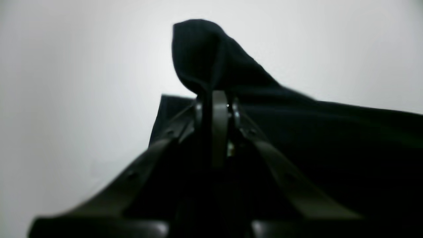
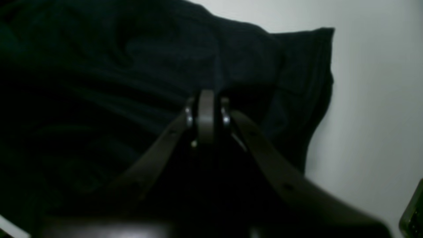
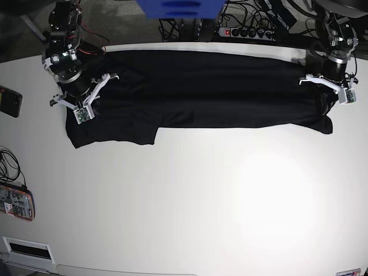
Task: Fold the T-shirt properly
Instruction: 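Lift the shirt side with both grippers and fold it over lengthwise, then release the folded side and lower both grippers onto the folded edge, then grasp the folded edge with both grippers and pull it toward the robot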
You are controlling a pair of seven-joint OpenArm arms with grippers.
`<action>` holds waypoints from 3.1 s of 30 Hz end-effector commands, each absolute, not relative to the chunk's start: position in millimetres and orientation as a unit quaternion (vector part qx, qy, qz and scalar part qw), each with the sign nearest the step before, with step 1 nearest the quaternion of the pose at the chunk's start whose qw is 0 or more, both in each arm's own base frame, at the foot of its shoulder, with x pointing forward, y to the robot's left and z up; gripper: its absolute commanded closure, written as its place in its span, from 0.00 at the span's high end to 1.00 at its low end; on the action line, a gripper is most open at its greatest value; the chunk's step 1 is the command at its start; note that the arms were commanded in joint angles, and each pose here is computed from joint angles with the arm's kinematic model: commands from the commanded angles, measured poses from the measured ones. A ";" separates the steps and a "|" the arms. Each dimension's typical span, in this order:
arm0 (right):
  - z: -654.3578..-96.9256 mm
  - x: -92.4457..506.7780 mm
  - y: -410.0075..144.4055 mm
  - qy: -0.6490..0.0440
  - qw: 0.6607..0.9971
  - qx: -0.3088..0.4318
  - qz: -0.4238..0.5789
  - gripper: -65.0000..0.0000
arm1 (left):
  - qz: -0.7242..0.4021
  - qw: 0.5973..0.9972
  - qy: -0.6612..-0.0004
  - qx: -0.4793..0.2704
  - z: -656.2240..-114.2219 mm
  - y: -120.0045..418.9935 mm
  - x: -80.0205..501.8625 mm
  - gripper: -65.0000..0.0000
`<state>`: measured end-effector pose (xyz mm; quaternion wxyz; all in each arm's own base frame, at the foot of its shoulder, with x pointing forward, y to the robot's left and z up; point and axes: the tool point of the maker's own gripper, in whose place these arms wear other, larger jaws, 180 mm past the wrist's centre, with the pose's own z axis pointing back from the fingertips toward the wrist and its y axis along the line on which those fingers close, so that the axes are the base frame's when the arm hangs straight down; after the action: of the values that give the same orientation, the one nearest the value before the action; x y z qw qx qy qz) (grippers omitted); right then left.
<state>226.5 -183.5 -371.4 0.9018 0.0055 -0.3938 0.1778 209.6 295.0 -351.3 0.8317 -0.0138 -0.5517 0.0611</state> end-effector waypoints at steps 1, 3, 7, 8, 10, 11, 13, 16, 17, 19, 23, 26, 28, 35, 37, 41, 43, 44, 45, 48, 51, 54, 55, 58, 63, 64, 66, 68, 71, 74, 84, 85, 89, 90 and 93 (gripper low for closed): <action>-360.3 230.8 -188.6 -0.411 0.894 -0.003 0.178 0.00 | 0.054 0.826 -0.561 -0.006 -345.6 298.1 209.8 0.00; -364.5 220.5 -199.5 -0.400 0.901 -0.013 0.168 0.00 | 0.048 0.838 -0.544 0.007 -358.0 299.2 203.8 0.00; -374.1 198.6 -212.1 -0.375 0.913 -0.022 0.159 0.00 | 0.039 0.858 -0.512 0.024 -381.6 296.3 191.2 0.00; -373.9 198.4 -215.0 -0.374 0.914 -0.025 0.156 0.00 | 0.039 0.861 -0.506 0.027 -386.4 295.4 188.5 0.00; -375.1 196.7 -213.9 -0.372 0.915 -0.024 0.157 0.00 | 0.034 0.868 -0.495 0.022 -395.5 289.6 185.8 0.00; -375.1 196.7 -213.9 -0.372 0.915 -0.024 0.157 0.00 | 0.032 0.870 -0.491 0.018 -398.6 286.5 185.5 0.00; -375.6 197.7 -214.3 -0.372 0.915 -0.024 0.156 0.00 | 0.029 0.872 -0.489 0.013 -401.1 282.3 185.6 0.00; -375.6 197.7 -214.3 -0.372 0.915 -0.024 0.156 0.00 | 0.026 0.873 -0.486 0.008 -403.1 278.4 185.4 0.00; -375.6 197.7 -214.3 -0.372 0.915 -0.024 0.156 0.00 | 0.026 0.873 -0.486 0.008 -403.1 278.4 185.4 0.00; -375.7 197.7 -213.7 -0.372 0.915 -0.023 0.157 0.00 | 0.026 0.873 -0.486 0.008 -403.1 278.4 185.4 0.00; -376.2 196.2 -213.6 -0.371 0.915 -0.023 0.157 0.21 | 0.026 0.877 -0.481 0.010 -405.0 279.3 181.4 0.00; -376.2 196.2 -213.6 -0.371 0.915 -0.023 0.157 0.48 | 0.025 0.880 -0.474 0.011 -407.3 279.9 174.9 0.08; -376.2 195.7 -213.6 -0.370 0.915 -0.023 0.157 0.62 | 0.025 0.881 -0.472 0.011 -408.1 279.9 173.1 0.24; -375.1 195.6 -214.9 -0.371 0.915 -0.025 0.156 0.80 | -0.017 0.900 -0.434 0.041 -419.9 282.5 154.1 0.63; -377.8 189.8 -216.0 -0.364 0.918 -0.025 0.156 0.80 | -0.023 0.900 -0.433 0.046 -419.7 283.8 152.9 0.70; -381.7 180.3 -215.6 -0.355 0.922 -0.023 0.156 0.80 | -0.041 0.888 -0.455 0.050 -399.0 278.2 161.8 0.77; -380.9 180.9 -215.3 -0.357 0.921 -0.022 0.157 0.80 | -0.059 0.877 -0.474 0.054 -378.4 271.5 168.9 0.79; -379.5 181.7 -214.9 -0.358 0.920 -0.023 0.158 0.80 | -0.068 0.869 -0.486 0.056 -367.0 267.8 173.3 0.79; -379.5 181.7 -214.9 -0.358 0.920 -0.023 0.158 0.80 | -0.074 0.863 -0.497 0.057 -356.5 263.0 176.8 0.79; -375.4 186.8 -213.8 -0.367 0.916 -0.023 0.158 0.80 | -0.084 0.842 -0.530 0.057 -328.4 248.4 186.5 0.79; -369.6 191.8 -226.1 -0.375 0.915 -0.038 0.147 0.80 | -0.088 0.830 -0.549 0.055 -313.8 239.2 192.9 0.79; -361.7 203.3 -232.0 -0.390 0.909 -0.047 0.142 0.80 | -0.089 0.834 -0.544 0.035 -323.0 226.5 202.5 0.79; -360.4 205.5 -232.0 -0.393 0.907 -0.048 0.141 0.80 | -0.089 0.839 -0.536 0.028 -329.9 222.9 204.9 0.79; -353.3 217.5 -232.0 -0.408 0.901 -0.050 0.141 0.80 | -0.084 0.855 -0.512 0.015 -348.8 217.9 214.2 0.79; -350.7 224.6 -229.4 -0.414 0.898 -0.048 0.141 0.80 | -0.082 0.866 -0.492 -0.012 -371.4 203.4 220.8 0.79; -352.8 224.7 -223.3 -0.413 0.898 -0.040 0.144 0.80 | -0.079 0.869 -0.488 -0.016 -376.8 202.9 220.9 0.79; -356.7 224.2 -213.1 -0.412 0.899 -0.027 0.146 0.80 | -0.071 0.878 -0.474 -0.020 -390.2 204.8 217.2 0.79; -359.7 225.1 -206.3 -0.411 0.899 -0.018 0.149 0.80 | -0.067 0.881 -0.467 -0.022 -397.6 206.2 218.1 0.79; -348.3 250.2 -195.1 -0.438 0.885 -0.010 0.157 0.80 | -0.058 0.889 -0.453 -0.025 -411.0 208.4 214.4 0.79; -333.3 281.4 -189.7 -0.469 0.869 -0.006 0.157 0.80 | -0.051 0.895 -0.443 -0.028 -421.5 211.1 213.3 0.79; -353.6 278.5 -179.2 -0.454 0.880 0.047 0.132 0.80 | -0.044 0.903 -0.426 -0.031 -435.4 213.8 207.4 0.79; -357.5 276.9 -179.7 -0.450 0.882 0.049 0.129 0.80 | -0.043 0.904 -0.425 -0.031 -436.6 213.9 207.1 0.79; -379.4 268.2 -183.3 -0.424 0.896 0.056 0.118 0.80 | -0.035 0.911 -0.410 -0.034 -448.9 215.3 201.1 0.79; -383.3 266.8 -184.0 -0.419 0.899 0.057 0.116 0.80 | -0.034 0.912 -0.408 -0.035 -451.0 215.6 201.6 0.79; -391.9 263.1 -185.9 -0.409 0.904 0.059 0.110 0.80 | -0.031 0.914 -0.403 -0.035 -455.5 216.5 199.0 0.79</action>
<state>254.4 -185.0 -403.0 0.9135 0.0571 -0.3875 0.1099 217.7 213.3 -437.2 0.8907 -0.0427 -0.4517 -0.0271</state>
